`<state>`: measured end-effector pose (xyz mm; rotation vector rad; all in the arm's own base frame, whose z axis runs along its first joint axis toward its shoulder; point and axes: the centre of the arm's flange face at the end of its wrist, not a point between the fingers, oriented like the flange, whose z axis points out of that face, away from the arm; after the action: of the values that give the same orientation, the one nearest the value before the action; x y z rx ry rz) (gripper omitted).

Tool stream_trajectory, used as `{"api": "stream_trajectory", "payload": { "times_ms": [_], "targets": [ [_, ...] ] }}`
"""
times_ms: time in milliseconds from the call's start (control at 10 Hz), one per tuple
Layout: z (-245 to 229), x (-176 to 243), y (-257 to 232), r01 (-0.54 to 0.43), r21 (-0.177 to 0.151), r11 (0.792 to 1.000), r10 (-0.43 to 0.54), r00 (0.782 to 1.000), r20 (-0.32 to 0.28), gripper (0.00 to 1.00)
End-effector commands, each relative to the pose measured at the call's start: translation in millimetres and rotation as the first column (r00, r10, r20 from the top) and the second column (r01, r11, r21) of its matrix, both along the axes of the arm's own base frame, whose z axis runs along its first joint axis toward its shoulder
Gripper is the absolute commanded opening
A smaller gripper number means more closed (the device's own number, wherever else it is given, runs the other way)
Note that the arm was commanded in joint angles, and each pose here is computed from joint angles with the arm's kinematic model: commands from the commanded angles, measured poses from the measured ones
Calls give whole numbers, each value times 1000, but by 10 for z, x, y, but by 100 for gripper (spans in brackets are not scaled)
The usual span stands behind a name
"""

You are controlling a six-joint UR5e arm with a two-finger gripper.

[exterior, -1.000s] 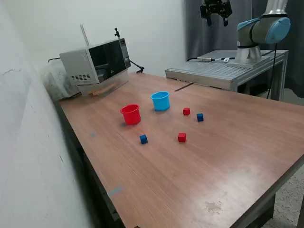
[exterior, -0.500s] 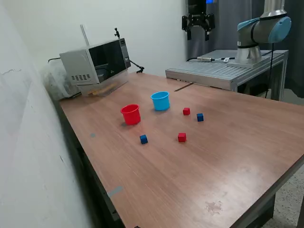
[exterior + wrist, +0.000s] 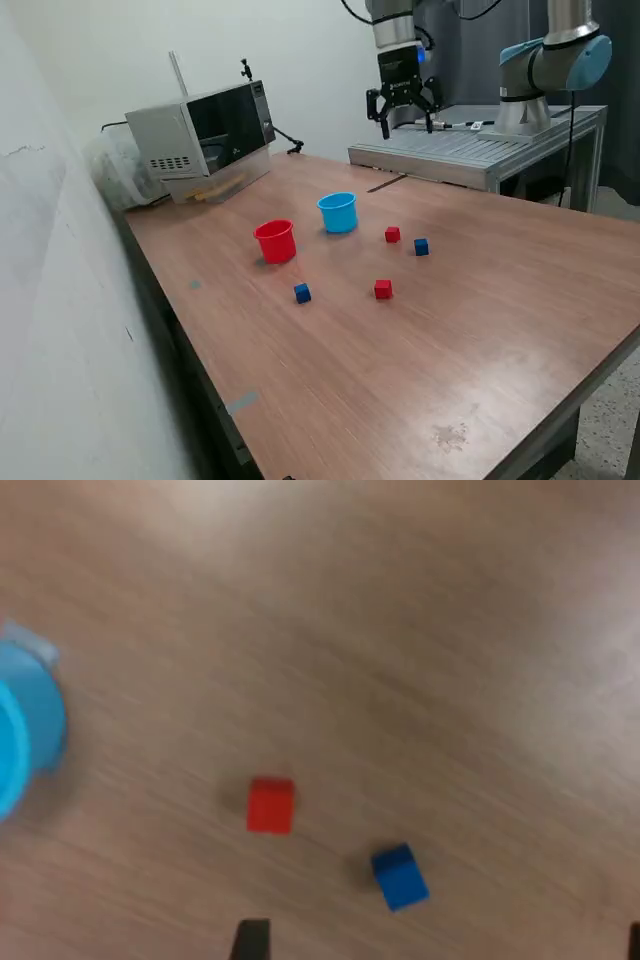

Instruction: Place red objects in the red bin, and blue objects in the blue bin.

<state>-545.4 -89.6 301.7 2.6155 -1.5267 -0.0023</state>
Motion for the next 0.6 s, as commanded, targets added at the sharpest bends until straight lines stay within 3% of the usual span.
{"api": "stream_trajectory", "payload": {
  "times_ms": [0, 100, 500],
  "targets": [
    [-477, -216, 125, -25, -26, 999, 26, 999, 29, 100],
    [-673, -267, 159, -20, -29, 999, 22, 998, 50, 100],
    [-1096, -379, 103, 73, -28, 997, -72, 997, 38, 100]
  ]
}}
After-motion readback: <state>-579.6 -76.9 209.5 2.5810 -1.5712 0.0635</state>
